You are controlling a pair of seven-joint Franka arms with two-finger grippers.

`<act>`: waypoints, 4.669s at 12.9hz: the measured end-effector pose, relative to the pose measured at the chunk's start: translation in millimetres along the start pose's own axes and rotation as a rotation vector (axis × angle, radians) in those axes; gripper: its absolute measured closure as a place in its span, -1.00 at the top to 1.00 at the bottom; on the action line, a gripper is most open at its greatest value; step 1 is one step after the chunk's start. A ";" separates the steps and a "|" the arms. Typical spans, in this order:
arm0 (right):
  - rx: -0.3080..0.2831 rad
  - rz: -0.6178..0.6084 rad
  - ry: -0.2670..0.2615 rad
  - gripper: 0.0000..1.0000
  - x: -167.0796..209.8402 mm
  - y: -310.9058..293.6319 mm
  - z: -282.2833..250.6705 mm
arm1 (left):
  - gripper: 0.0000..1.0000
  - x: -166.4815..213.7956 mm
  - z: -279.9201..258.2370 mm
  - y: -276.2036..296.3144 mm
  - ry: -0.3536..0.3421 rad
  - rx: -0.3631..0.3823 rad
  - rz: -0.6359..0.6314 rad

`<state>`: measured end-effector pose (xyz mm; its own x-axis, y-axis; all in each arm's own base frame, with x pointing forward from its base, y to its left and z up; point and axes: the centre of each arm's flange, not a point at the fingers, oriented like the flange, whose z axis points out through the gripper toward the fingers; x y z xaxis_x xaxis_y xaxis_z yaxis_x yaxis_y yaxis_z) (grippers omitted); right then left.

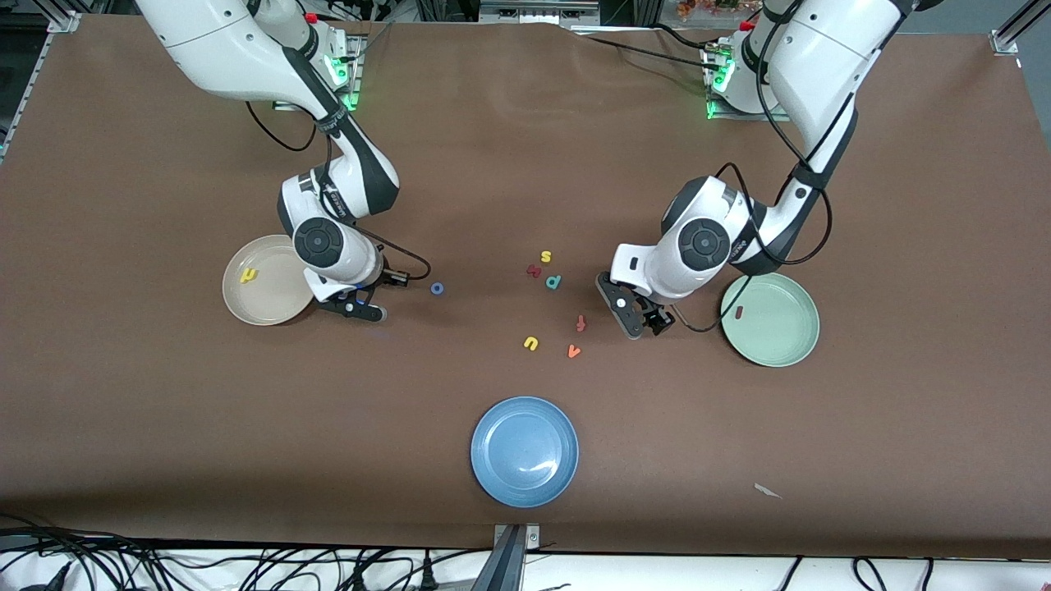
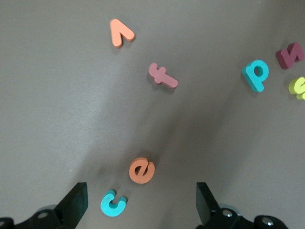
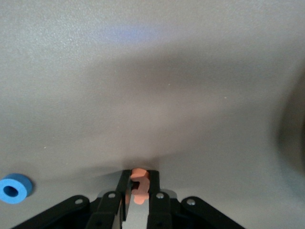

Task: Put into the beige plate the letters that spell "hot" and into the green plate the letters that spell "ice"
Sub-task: 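Drop the orange letter on the white plate while the left gripper carries orange e, then grasp the blue o with the right gripper while the left gripper drops e, then carry the blue o to the white plate while the left gripper grasps cyan c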

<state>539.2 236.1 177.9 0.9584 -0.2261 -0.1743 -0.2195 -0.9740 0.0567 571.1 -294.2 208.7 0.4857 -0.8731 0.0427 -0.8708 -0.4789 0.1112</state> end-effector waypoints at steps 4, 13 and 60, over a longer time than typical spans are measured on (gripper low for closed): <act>-0.091 -0.019 -0.063 -0.62 25.9 55.8 -69.1 | 1.00 6.9 15.1 14.4 -0.055 0.054 0.122; -0.135 -0.188 -0.179 -0.62 46.0 190.7 -12.0 | 0.66 3.3 39.1 22.0 -0.048 0.082 0.192; -0.113 -0.065 -0.053 -0.44 50.3 47.8 -125.1 | 0.85 -32.5 9.6 3.4 -0.045 0.038 -0.520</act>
<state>599.7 180.2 294.8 0.9583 -0.1662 -0.2323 -0.1326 -0.9792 0.1537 551.6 -268.4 198.2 0.8514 -0.5220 -0.0518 -0.5183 -0.8523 0.0704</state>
